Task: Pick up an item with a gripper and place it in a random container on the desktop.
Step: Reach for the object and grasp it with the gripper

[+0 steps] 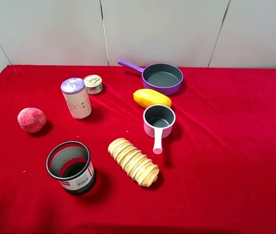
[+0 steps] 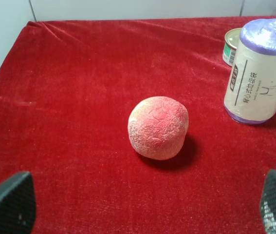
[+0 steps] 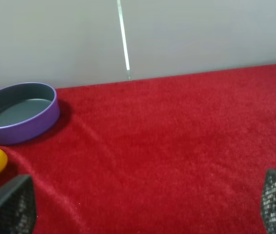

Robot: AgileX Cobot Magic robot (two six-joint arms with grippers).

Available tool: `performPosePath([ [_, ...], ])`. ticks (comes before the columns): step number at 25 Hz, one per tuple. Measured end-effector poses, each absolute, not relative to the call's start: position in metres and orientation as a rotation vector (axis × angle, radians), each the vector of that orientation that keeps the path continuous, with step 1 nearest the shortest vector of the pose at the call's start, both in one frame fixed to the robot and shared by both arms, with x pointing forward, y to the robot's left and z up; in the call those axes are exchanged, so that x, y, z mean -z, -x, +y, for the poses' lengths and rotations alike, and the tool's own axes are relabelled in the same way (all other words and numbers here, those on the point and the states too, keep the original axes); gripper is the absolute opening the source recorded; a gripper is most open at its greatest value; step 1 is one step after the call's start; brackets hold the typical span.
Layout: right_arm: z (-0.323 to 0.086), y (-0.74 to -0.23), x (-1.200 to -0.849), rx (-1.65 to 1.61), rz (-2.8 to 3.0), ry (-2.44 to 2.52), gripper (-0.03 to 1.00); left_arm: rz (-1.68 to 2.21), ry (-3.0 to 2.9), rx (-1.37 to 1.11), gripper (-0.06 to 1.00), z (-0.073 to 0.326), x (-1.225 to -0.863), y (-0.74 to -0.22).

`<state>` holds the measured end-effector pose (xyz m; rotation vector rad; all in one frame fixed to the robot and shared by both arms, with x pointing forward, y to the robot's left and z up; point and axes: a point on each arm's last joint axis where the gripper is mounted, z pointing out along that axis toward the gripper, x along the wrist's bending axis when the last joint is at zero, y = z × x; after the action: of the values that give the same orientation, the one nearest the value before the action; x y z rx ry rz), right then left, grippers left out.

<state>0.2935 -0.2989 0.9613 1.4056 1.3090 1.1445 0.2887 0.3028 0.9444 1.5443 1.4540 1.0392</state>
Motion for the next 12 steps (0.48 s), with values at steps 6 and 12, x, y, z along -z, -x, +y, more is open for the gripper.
performPosePath([
  [6, -0.2989, -0.2935, -0.9613, -1.145, 1.309, -1.406, 0.69, 1.454, -1.544, -1.039, 0.91, 0.3028, -0.9444, -0.2887],
  [12, -0.2989, -0.2935, -0.9613, -1.145, 1.309, -1.406, 0.69, 1.454, -1.544, -1.039, 0.91, 0.3028, -0.9444, -0.2887],
])
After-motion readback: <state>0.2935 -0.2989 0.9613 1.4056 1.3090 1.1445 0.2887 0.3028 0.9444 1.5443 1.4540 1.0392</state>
